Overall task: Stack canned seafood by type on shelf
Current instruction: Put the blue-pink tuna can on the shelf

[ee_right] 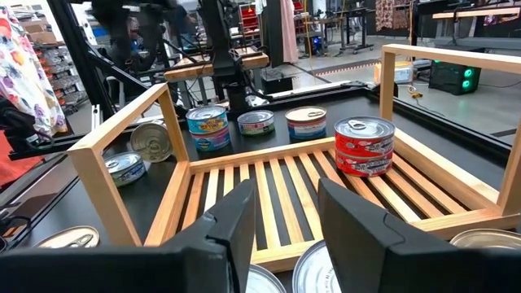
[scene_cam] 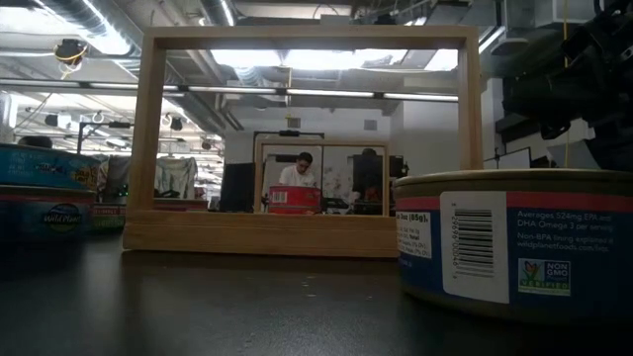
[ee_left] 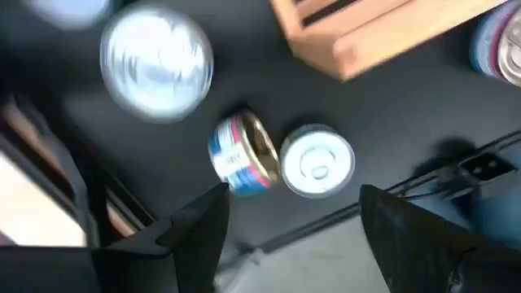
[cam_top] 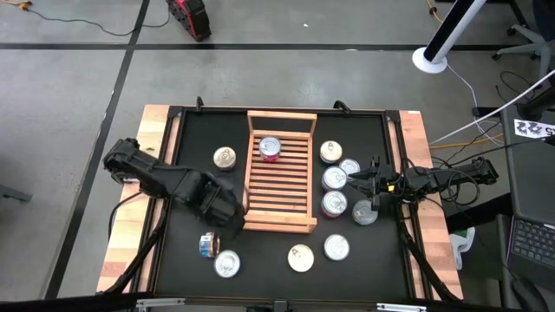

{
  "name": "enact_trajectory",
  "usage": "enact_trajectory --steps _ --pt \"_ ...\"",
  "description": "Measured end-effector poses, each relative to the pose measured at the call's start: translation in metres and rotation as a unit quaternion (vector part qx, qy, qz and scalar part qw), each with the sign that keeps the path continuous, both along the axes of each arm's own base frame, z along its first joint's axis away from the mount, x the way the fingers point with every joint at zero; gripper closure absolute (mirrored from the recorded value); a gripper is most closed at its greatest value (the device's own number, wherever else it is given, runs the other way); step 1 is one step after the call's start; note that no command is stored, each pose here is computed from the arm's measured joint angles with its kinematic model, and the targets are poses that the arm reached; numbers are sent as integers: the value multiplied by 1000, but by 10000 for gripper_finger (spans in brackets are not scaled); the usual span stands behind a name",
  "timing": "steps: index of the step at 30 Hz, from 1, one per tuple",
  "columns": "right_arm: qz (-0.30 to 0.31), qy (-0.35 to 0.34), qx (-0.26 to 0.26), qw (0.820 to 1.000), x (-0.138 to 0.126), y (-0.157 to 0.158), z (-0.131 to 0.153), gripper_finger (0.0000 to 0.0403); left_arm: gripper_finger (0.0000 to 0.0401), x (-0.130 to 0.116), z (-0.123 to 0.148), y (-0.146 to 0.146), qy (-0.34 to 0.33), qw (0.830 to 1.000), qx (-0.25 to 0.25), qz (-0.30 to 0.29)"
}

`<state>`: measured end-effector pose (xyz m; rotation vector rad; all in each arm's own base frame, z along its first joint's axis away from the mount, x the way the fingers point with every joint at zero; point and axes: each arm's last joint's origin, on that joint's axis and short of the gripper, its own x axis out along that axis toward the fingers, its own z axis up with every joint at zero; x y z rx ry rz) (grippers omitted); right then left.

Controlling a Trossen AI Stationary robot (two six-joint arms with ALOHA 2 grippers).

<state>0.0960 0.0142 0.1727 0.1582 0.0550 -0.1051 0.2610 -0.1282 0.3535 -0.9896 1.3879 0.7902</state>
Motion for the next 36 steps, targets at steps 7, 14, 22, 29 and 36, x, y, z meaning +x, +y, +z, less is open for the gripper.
enact_trajectory --steps 7,14,22,29,36 --pt "0 0 0 1000 0 0 0 267 136 -20 -18 -36 41 991 6 130" --pt "0 0 0 1000 0 0 0 267 136 -31 -47 -61 42 982 9 185" --pt "0 0 0 1000 0 0 0 267 136 -38 -81 -71 22 976 40 213" --pt "0 0 0 1000 0 0 0 267 136 -39 -108 -73 14 975 33 218" --pt "1 0 0 1000 0 0 0 267 136 -43 -126 -69 23 974 46 219"
